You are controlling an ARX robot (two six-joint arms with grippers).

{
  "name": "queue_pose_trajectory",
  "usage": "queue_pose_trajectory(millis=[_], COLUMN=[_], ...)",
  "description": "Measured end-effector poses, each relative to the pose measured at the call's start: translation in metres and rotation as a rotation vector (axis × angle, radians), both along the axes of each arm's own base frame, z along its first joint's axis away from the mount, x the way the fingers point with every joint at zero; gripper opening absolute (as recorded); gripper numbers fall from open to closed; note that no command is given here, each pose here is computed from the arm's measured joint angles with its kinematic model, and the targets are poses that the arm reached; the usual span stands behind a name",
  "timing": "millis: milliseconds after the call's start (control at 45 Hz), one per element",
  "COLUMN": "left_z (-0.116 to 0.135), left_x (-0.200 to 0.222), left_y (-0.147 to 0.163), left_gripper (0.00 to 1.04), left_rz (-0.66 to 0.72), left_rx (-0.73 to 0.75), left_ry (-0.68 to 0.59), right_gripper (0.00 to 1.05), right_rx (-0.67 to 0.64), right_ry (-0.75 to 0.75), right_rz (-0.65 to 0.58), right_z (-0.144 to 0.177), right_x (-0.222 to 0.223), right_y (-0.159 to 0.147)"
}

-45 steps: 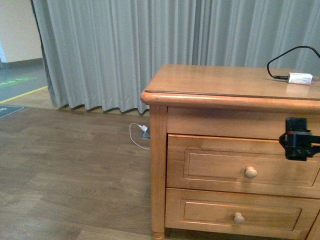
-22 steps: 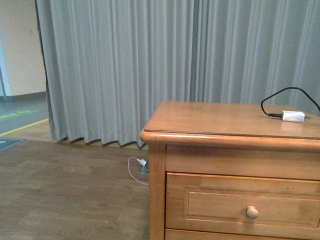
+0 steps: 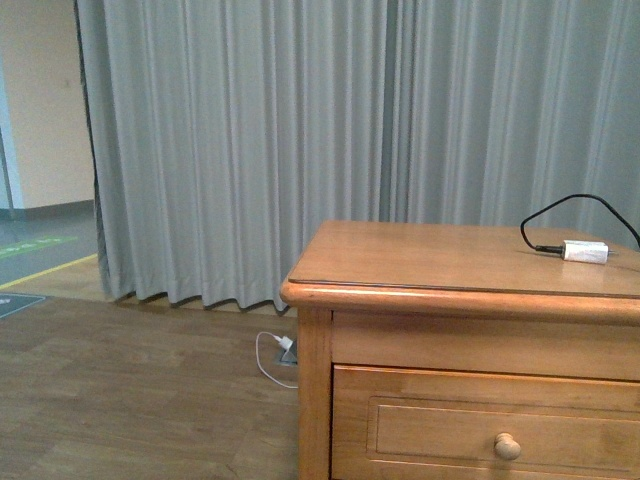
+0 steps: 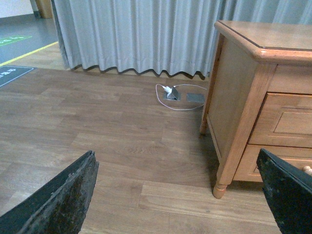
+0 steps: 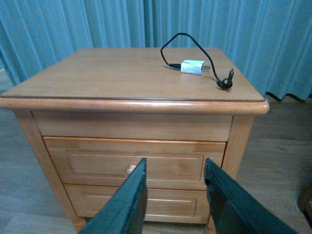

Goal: Place pink marker in drawer with both arms

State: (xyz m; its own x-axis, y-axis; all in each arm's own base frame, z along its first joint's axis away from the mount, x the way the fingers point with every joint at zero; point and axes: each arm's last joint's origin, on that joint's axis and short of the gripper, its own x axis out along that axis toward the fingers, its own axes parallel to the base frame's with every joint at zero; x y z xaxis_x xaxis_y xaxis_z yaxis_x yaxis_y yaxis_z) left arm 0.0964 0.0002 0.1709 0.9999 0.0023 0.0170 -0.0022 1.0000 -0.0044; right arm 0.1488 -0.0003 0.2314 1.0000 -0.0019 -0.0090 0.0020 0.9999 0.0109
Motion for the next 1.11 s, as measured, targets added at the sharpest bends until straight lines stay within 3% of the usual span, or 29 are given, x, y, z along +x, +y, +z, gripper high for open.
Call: queue_pose_trajectory(millis=[178, 1111], left_z=[0.0, 0.0], left_x=[0.0, 0.0], left_y=[0.0, 0.0], left_gripper=[0.99, 0.99], left_rz=[0.0, 0.0], left_rx=[0.0, 0.0], left_ry=[0.0, 0.0], right_gripper=[0.01, 0.01], right_rx=[-0.008, -0.008], right_ry=[-0.002, -0.016], right_rz=[0.0, 0.0], right_z=[-0.019, -0.064], right_x=[-0.011, -0.04], right_y=[0.0, 0.0])
